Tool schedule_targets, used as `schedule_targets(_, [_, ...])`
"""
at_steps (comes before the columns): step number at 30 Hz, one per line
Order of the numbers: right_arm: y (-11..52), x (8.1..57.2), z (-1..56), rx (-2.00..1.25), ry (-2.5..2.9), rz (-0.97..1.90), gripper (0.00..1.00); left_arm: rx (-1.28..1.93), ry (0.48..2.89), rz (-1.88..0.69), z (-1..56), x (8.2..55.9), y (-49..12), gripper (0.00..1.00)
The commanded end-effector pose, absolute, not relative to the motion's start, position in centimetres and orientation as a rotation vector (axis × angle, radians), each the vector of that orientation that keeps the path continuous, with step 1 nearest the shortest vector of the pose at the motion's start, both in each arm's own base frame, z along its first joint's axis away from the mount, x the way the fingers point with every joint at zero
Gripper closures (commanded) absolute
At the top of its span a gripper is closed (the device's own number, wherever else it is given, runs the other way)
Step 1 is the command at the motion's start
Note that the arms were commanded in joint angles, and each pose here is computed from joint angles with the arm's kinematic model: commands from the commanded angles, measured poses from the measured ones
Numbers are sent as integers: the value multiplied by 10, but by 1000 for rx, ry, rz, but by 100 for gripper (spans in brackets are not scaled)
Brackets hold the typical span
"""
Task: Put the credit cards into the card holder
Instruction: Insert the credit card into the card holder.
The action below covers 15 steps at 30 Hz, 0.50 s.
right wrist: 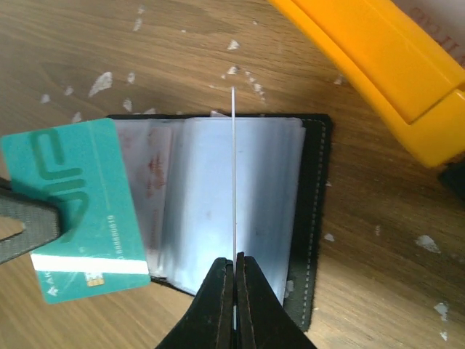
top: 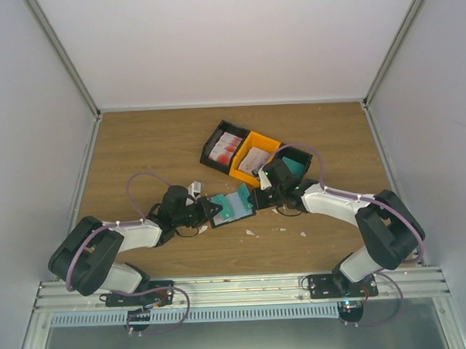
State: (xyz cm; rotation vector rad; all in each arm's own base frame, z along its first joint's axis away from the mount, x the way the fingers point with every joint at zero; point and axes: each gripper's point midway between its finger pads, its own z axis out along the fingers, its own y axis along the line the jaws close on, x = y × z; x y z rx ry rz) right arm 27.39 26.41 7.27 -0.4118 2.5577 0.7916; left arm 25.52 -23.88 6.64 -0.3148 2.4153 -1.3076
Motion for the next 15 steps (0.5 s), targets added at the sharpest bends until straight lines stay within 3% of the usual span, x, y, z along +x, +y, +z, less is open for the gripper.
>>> schedule_targets(1, [256, 280, 63, -354, 2561, 703, 99, -307, 2343, -1331, 73, 264, -243, 100])
schedule_targets(15, [240, 277, 35, -326, 2672, 552, 99, -287, 2381, -1278, 60, 266, -242, 100])
